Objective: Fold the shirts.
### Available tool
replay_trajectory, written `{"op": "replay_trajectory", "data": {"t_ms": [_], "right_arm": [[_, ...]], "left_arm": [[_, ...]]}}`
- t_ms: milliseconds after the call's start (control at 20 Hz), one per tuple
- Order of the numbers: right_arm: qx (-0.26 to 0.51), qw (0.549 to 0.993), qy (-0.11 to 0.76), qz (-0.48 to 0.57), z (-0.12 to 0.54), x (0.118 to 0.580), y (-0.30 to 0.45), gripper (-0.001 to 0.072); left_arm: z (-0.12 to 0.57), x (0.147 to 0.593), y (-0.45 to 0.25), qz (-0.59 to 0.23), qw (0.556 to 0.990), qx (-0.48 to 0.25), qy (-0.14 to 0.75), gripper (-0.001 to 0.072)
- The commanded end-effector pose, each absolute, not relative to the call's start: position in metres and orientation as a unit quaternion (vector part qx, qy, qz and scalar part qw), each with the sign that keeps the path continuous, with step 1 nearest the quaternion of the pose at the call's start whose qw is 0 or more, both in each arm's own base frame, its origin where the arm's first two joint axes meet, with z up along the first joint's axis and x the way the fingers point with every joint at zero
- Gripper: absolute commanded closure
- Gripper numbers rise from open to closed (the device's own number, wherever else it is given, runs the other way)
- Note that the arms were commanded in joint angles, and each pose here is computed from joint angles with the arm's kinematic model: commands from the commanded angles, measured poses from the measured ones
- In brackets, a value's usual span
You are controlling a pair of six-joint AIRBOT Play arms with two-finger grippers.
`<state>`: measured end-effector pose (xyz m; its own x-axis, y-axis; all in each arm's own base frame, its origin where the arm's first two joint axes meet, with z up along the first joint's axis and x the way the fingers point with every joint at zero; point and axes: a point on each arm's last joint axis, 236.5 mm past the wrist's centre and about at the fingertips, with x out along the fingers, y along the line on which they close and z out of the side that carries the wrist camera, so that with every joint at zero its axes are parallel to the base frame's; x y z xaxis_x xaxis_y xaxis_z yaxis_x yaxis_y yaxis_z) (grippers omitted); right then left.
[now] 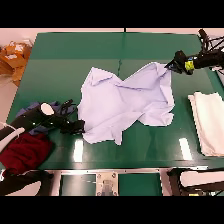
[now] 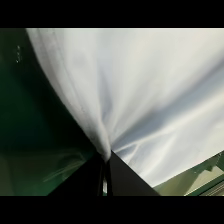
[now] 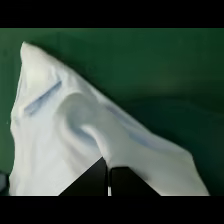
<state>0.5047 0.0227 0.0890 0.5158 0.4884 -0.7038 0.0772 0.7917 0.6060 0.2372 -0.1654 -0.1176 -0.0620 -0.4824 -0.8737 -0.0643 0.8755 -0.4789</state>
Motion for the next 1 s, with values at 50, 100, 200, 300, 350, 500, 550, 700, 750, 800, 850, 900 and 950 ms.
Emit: {"op": "replay_trajectory", "data": {"t_ms": [50, 100, 200, 300, 350, 500, 550, 700, 750, 800, 850, 900, 950], "right_arm": [[0.343, 0.834, 0.428, 0.065, 0.025, 0.598, -0.037, 0.0695], [0.356, 0.830, 0.424, 0.069, 0.014, 0.611, -0.039, 0.0695], [0.378, 0.819, 0.424, 0.084, 0.006, 0.621, -0.034, 0.0470], [0.376, 0.817, 0.428, 0.085, 0.011, 0.617, -0.043, 0.0240], [0.378, 0.811, 0.437, 0.088, 0.017, 0.606, -0.053, 0.0254], [0.372, 0.783, 0.488, 0.099, 0.029, 0.553, -0.092, 0.0435], [0.363, 0.768, 0.520, 0.090, 0.026, 0.528, -0.106, 0.0437], [0.357, 0.719, 0.596, 0.013, 0.002, 0.450, -0.148, 0.0439], [0.366, 0.708, 0.604, -0.004, -0.004, 0.427, -0.154, 0.0439], [0.369, 0.700, 0.611, -0.021, -0.012, 0.404, -0.158, 0.0439], [0.372, 0.695, 0.613, -0.042, -0.021, 0.381, -0.161, 0.0438], [0.379, 0.691, 0.614, -0.054, -0.031, 0.360, -0.160, 0.0406], [0.385, 0.687, 0.614, -0.056, -0.041, 0.345, -0.155, 0.0354]], "left_arm": [[-0.128, 0.232, -0.142, -0.141, 0.663, -0.135, 0.723, 0.0689], [-0.128, 0.232, -0.142, -0.141, 0.663, -0.134, 0.723, 0.0689], [-0.128, 0.232, -0.142, -0.140, 0.663, -0.135, 0.722, 0.0689], [-0.128, 0.232, -0.142, -0.141, 0.663, -0.135, 0.723, 0.0689], [-0.128, 0.231, -0.142, -0.141, 0.661, -0.135, 0.724, 0.0688], [-0.128, 0.226, -0.142, -0.145, 0.654, -0.132, 0.731, 0.0688], [-0.127, 0.225, -0.142, -0.147, 0.652, -0.131, 0.732, 0.0688], [-0.127, 0.222, -0.142, -0.149, 0.647, -0.130, 0.736, 0.0688], [-0.127, 0.221, -0.143, -0.149, 0.646, -0.130, 0.737, 0.0687], [-0.127, 0.220, -0.143, -0.150, 0.645, -0.130, 0.738, 0.0688], [-0.127, 0.220, -0.143, -0.150, 0.645, -0.130, 0.738, 0.0688], [-0.127, 0.220, -0.143, -0.150, 0.645, -0.130, 0.738, 0.0687], [-0.127, 0.221, -0.143, -0.150, 0.646, -0.130, 0.737, 0.0687]]}}
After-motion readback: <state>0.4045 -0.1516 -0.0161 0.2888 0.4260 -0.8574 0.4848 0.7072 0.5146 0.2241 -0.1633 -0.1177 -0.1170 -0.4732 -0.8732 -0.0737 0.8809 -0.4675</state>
